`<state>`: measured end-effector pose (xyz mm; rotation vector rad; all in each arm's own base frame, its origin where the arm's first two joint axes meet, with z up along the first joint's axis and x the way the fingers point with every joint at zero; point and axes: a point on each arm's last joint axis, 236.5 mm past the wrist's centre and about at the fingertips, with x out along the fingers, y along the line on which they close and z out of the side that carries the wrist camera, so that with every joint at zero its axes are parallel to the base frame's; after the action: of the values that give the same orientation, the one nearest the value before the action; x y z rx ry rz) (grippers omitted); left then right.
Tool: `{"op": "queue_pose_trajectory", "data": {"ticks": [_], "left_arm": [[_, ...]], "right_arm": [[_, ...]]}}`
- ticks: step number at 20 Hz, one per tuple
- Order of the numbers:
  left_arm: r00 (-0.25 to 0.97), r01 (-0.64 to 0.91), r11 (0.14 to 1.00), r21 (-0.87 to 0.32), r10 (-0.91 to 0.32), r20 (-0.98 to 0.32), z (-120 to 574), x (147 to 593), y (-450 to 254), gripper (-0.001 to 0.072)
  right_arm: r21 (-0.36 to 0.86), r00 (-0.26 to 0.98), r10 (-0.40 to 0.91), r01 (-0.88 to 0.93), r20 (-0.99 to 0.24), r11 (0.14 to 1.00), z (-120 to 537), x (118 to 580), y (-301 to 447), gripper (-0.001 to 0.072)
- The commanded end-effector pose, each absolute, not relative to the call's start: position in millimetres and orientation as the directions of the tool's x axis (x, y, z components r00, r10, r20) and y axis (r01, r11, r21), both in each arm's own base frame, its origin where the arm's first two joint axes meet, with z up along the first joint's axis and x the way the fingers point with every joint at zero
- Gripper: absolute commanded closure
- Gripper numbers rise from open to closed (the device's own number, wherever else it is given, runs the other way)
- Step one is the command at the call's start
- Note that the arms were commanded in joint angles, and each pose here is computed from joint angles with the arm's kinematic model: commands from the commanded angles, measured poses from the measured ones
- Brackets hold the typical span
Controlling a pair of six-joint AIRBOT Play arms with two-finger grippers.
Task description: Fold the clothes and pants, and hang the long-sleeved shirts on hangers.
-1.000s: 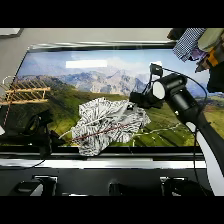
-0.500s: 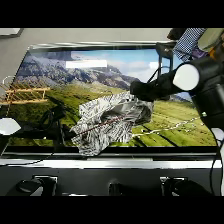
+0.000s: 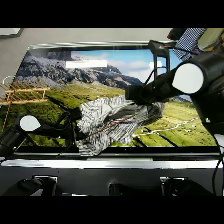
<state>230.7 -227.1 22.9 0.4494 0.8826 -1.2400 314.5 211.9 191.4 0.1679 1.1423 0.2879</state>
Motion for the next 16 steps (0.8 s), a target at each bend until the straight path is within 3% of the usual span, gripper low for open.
{"op": "queue_pose_trajectory", "data": {"ticks": [1, 5, 8, 11, 16], "left_arm": [[0.07, 0.935, 0.311, -0.168, -0.627, -0.776, 25, 238, -230, 0.0667], [0.025, 0.94, 0.302, -0.158, -0.525, -0.85, 27, 233, -201, 0.0668], [0.075, 0.941, 0.328, -0.089, -0.456, -0.887, 38, 247, -185, 0.0668], [0.129, 0.944, 0.327, -0.034, -0.463, -0.877, 57, 261, -188, 0.0667], [0.105, 0.961, 0.275, -0.039, -0.488, -0.866, 62, 259, -207, 0.0667]], "right_arm": [[0.17, 0.417, 0.191, -0.089, -0.889, 0.982, 191, 315, 187, 0.067], [0.057, 0.51, 0.047, 0.005, -0.859, 0.998, 205, 327, 147, 0.067], [0.066, 0.524, 0.053, 0.007, -0.85, 0.998, 214, 327, 146, 0.067], [0.083, 0.541, 0.068, 0.004, -0.838, 0.997, 223, 328, 147, 0.067], [0.116, 0.535, 0.114, -0.03, -0.837, 0.993, 215, 338, 166, 0.067]]}}
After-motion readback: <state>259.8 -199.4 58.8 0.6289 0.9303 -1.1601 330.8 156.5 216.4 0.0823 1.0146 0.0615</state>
